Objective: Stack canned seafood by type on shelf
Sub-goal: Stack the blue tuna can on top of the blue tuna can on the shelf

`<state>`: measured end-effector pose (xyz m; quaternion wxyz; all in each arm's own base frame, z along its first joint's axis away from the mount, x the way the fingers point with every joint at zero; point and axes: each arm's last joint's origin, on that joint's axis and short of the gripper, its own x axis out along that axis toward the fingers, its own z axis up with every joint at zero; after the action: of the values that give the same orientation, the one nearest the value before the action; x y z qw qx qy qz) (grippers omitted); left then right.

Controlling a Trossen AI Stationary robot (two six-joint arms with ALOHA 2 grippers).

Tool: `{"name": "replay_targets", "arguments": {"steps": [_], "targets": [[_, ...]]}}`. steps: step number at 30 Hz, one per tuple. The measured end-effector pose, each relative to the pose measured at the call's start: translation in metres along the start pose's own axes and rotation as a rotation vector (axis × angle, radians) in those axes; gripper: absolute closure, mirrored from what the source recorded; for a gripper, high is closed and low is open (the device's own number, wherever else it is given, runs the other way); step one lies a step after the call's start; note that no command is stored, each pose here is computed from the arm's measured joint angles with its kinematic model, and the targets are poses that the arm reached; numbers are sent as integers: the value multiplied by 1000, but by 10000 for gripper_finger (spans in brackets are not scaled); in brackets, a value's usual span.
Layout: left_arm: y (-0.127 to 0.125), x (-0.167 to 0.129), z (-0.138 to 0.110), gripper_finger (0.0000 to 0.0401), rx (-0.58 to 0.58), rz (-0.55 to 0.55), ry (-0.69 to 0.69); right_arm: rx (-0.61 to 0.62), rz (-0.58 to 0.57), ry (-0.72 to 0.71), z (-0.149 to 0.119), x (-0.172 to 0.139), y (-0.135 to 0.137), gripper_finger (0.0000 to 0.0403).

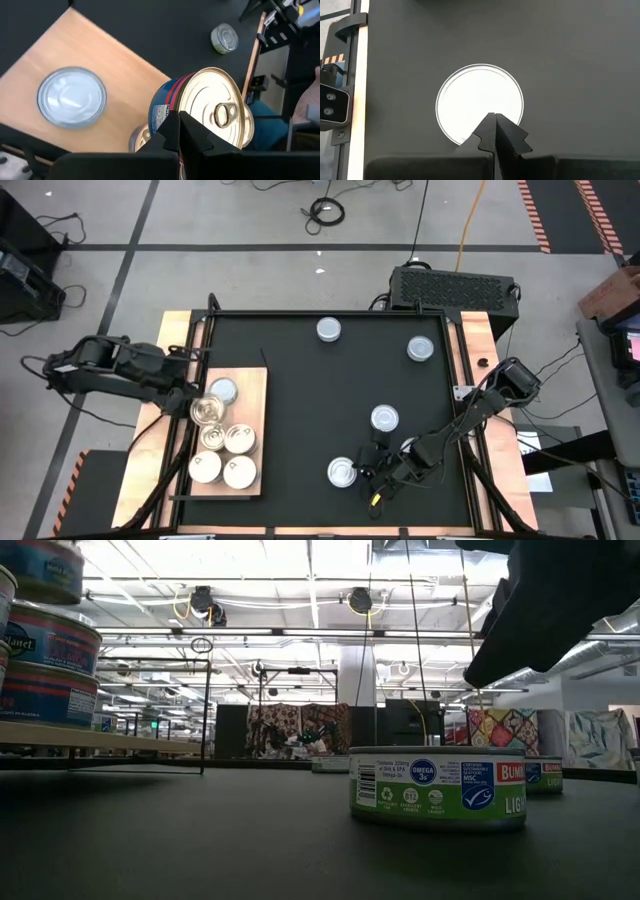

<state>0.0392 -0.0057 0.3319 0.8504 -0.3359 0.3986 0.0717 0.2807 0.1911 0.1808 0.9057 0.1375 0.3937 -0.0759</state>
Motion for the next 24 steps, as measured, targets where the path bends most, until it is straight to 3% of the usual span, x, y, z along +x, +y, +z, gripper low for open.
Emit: {"name": "replay_targets", "arguments": {"steps": [13,24], "targets": [[27,42,-27,401,-83,66,181,-53,1,2,-1,0,0,403],[29,45,-30,401,-71,68,213,-53,1,2,-1,0,0,403]]}}
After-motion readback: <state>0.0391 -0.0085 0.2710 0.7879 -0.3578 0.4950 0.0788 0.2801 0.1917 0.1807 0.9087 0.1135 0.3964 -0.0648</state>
